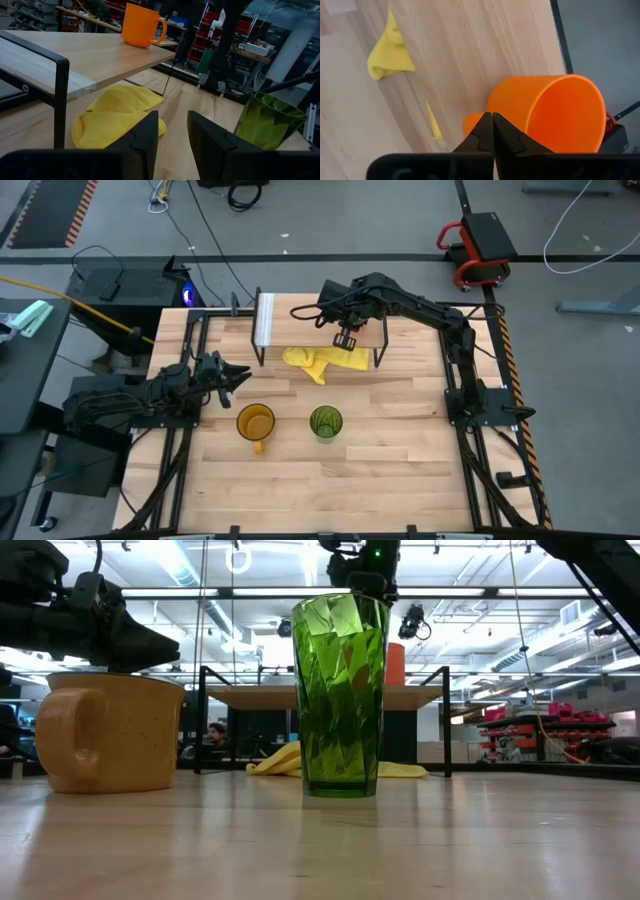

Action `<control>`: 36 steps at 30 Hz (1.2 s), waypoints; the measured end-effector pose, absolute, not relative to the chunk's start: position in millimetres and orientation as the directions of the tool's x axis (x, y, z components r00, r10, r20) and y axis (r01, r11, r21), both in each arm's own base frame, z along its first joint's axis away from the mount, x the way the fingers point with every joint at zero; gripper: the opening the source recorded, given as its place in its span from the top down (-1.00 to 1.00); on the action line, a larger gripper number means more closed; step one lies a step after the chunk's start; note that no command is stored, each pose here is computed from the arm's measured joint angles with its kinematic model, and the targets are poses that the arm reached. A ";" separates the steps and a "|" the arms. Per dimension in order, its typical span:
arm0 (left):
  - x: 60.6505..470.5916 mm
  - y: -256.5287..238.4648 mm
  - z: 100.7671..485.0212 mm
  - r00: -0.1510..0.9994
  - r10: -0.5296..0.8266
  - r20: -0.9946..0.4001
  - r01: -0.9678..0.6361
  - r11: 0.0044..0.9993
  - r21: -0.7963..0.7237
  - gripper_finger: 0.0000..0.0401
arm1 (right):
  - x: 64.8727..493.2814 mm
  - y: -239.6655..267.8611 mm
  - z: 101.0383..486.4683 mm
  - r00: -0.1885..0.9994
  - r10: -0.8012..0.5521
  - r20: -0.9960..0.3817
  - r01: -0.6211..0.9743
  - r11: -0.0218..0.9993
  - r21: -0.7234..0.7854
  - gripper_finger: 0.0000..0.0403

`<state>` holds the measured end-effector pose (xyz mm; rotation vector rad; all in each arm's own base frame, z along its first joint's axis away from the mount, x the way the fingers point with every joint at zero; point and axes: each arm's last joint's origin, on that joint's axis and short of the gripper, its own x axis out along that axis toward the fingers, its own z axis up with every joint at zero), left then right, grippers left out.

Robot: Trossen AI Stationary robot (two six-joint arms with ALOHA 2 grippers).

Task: Stack small to large cups/mugs on shelf
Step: Put the orange mug on the shelf

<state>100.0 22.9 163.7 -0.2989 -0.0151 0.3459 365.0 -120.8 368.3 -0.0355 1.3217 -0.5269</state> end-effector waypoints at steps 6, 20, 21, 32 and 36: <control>100.0 22.9 163.5 0.941 0.336 -0.039 -0.332 0.897 -0.291 0.45 | 366.7 -120.4 368.7 0.164 -0.387 -0.908 0.333 0.888 -0.318 1.00; 100.0 22.8 162.8 0.942 0.333 -0.048 -0.332 0.898 -0.290 0.44 | 372.2 -122.4 350.6 0.121 -0.384 -0.915 0.296 0.894 -0.336 1.00; 100.0 22.8 162.7 0.942 0.333 -0.048 -0.332 0.898 -0.290 0.43 | 372.2 -122.5 350.7 0.120 -0.386 -0.915 0.297 0.893 -0.338 1.00; 100.0 22.8 162.5 0.942 0.332 -0.050 -0.332 0.898 -0.290 0.44 | 370.4 -122.0 350.1 0.101 -0.382 -0.919 0.314 0.888 -0.335 1.00; 100.0 22.8 162.4 0.942 0.333 -0.050 -0.333 0.897 -0.290 0.43 | 368.7 -122.0 350.0 0.080 -0.394 -0.916 0.325 0.879 -0.349 1.00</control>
